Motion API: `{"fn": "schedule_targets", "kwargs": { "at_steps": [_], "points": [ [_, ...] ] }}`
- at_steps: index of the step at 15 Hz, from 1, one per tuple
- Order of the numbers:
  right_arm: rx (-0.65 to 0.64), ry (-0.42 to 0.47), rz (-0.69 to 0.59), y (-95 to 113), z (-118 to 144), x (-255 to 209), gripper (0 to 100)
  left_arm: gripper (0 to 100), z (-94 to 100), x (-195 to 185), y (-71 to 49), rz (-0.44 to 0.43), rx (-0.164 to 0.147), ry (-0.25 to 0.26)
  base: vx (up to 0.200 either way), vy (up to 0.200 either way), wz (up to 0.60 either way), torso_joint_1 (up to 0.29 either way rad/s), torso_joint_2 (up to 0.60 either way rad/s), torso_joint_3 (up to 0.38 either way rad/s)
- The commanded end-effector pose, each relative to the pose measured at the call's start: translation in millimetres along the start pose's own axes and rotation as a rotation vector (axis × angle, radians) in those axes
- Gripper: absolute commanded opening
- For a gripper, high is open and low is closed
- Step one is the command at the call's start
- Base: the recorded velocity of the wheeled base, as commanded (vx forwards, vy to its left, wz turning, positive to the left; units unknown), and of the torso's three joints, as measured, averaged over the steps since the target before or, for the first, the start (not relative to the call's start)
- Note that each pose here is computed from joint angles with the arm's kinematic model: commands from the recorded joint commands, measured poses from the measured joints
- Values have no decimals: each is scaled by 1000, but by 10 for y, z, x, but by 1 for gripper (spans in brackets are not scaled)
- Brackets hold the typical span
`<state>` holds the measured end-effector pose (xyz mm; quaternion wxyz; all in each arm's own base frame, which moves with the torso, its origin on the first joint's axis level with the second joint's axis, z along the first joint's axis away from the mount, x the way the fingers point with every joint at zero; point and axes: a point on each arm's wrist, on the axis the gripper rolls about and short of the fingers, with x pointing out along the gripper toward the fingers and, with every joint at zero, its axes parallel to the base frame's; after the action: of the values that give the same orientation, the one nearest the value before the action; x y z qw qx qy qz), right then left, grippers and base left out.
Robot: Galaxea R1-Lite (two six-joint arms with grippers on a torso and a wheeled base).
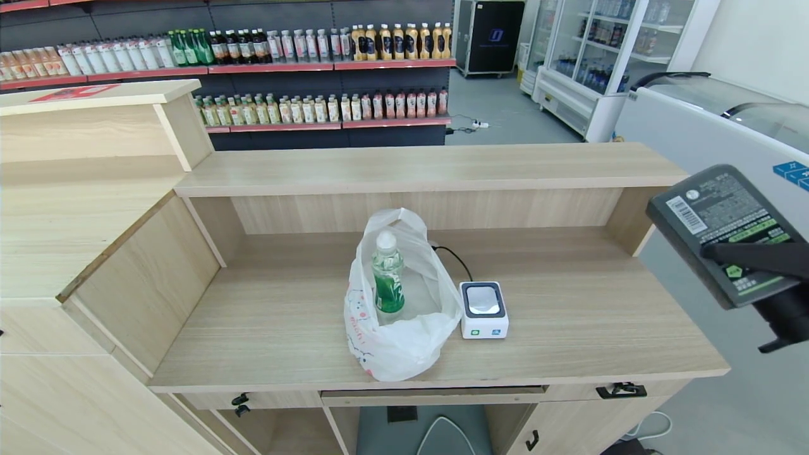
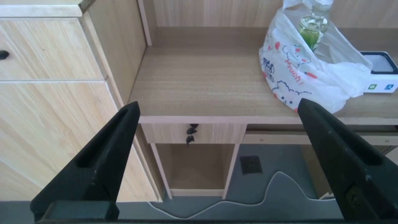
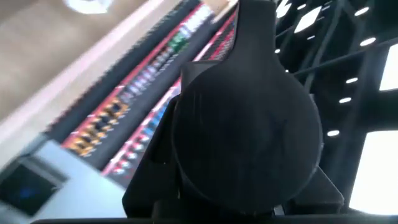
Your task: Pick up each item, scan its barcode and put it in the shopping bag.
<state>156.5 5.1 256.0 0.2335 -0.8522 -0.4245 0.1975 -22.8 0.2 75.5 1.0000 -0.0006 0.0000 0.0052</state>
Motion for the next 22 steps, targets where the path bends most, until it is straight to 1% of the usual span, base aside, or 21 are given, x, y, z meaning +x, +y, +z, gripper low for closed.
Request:
{"fn": "schedule_targets", "kwargs": {
  "at_steps": [1, 4, 7, 11, 12, 15, 18, 22],
  "points": [
    [-172, -22, -158, -335, 145, 21, 0, 100, 1, 0, 0, 0, 0, -2, 0, 0, 0, 0, 0, 0],
    [-237, -80, -332, -438, 215, 255, 0, 100, 1, 0, 0, 0, 1, -2, 0, 0, 0, 0, 0, 0],
    [-269, -119, -437, -505, 290, 397, 0, 100, -1, 0, 0, 0, 1, 0, 0, 0, 0, 0, 0, 0],
    [-269, -138, -467, -553, 441, 314, 0, 100, 1, 0, 0, 0, 0, -2, 0, 0, 0, 0, 0, 0],
    [-261, -167, -489, -549, 492, 361, 0, 100, -1, 0, 0, 0, 0, 0, 0, 0, 0, 0, 0, 0],
    [-311, -151, -499, -568, 491, 342, 0, 100, 1, 0, 0, 0, 1, -2, 0, 0, 0, 0, 0, 0],
    [-350, -110, -507, -662, 510, 181, 0, 100, 1, 0, 0, 0, 0, -2, 0, 0, 0, 0, 0, 0],
    [-360, -107, -520, -682, 438, 236, 0, 100, 1, 0, 0, 0, 1, -2, 0, 0, 0, 0, 0, 0]
  ]
}}
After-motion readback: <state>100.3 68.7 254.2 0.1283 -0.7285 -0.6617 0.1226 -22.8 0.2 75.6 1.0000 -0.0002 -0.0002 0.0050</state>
